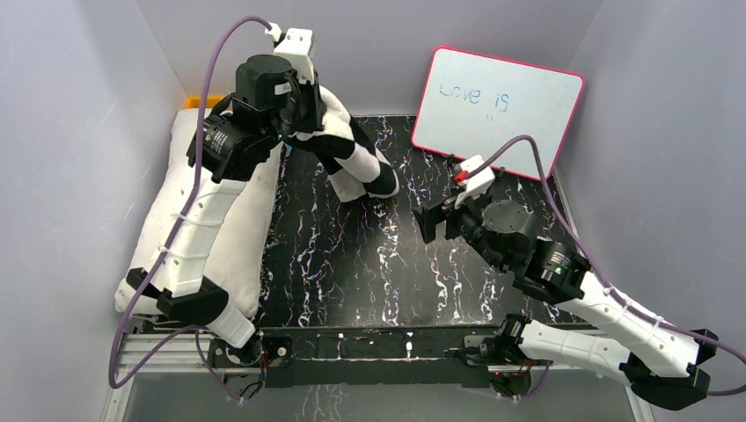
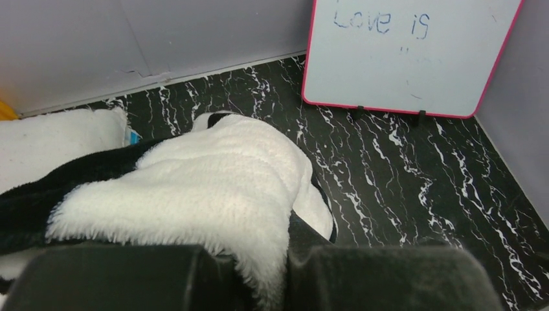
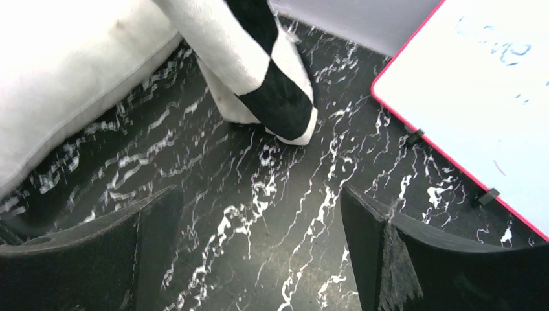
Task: Remove the pillowcase from the pillow
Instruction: Fold the pillowcase at the center of the board.
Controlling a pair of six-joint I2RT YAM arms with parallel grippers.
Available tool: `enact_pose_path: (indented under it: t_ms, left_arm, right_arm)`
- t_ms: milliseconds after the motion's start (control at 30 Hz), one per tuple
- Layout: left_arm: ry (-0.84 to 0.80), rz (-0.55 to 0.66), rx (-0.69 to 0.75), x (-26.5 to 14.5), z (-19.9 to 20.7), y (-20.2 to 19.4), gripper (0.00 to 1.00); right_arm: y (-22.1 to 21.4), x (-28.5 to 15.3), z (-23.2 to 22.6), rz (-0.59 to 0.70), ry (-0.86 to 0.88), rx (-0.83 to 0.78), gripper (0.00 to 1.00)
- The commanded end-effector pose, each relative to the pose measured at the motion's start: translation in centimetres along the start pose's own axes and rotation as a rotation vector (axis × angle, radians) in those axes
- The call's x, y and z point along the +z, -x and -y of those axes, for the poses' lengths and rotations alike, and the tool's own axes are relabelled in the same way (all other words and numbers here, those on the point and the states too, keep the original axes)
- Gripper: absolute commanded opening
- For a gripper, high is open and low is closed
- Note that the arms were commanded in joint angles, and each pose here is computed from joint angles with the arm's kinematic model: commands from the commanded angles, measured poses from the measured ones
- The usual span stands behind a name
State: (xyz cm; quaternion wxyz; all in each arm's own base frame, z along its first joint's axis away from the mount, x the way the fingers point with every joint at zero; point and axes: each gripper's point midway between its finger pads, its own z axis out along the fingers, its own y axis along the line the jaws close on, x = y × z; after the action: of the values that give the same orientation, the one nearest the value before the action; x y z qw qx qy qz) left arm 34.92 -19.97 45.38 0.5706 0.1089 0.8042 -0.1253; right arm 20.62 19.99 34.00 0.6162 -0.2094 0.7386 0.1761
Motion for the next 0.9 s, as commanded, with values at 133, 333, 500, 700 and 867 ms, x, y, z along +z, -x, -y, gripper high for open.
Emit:
enact_pose_path:
  t_ms: [133, 333, 500, 700, 867]
  left_arm:
    - [-0.053, 0.166, -0.081, -5.0, 0.1, 4.2, 0.00]
    - [-0.091, 0.180, -0.078, -5.2, 0.8, 5.1, 0.00]
    - [-0.132, 0.179, -0.064, -4.9, 1.7, 5.3, 0.00]
    - [-0.162, 0.183, -0.046, -5.0, 2.2, 5.5, 0.00]
    - [-0.175, 0.187, -0.040, -5.2, 2.4, 5.7, 0.00]
  right_arm:
    - [-3.7, 5.1, -5.5, 0.074, 0.219, -0.177, 0.99]
    - [-5.9, 7.8, -8.7, 0.115, 0.323, -0.179, 0.99]
    - [-9.4, 10.3, -10.6, 0.119, 0.371, -0.161, 0.99]
    - [-10.4, 14.1, -9.1, 0.206, 0.336, -0.171, 0.99]
    - [-9.9, 16.6, -8.6, 0.281, 0.448, -0.171, 0.99]
